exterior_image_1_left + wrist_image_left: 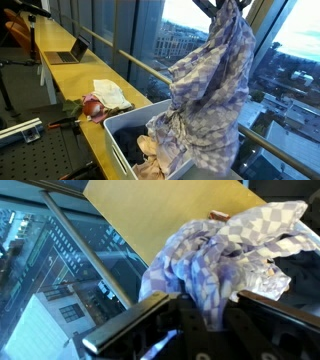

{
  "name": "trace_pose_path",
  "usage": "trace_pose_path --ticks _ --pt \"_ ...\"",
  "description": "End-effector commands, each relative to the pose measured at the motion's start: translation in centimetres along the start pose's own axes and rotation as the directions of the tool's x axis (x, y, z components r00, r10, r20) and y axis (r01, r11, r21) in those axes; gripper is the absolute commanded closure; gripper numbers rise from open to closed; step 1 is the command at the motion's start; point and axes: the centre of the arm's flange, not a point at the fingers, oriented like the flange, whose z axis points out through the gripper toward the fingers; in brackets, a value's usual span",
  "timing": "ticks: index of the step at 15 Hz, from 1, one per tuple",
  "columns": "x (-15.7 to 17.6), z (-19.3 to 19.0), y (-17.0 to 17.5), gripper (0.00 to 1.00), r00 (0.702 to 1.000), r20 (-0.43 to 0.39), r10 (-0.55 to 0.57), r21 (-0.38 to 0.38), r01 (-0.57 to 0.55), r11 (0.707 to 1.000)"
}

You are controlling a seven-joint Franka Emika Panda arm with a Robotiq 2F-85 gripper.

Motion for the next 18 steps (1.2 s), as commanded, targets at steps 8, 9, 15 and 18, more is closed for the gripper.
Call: trace_pose_path --ticks 8,9,15,18 --pt "1.3 -0.1 -4.2 0.98 0.997 -0.027 -0.069 0.045 0.07 0.997" --pt "2.0 -0.4 -4.6 0.98 0.996 -0.029 -0.081 0.044 0.083 0.996" --pt "6.9 -1.4 -6.9 0.98 0.987 -0.044 -0.154 0.028 0.155 0.987" --pt "7.9 -0.6 -7.7 0.98 0.984 -0.041 -0.172 0.035 0.173 0.984"
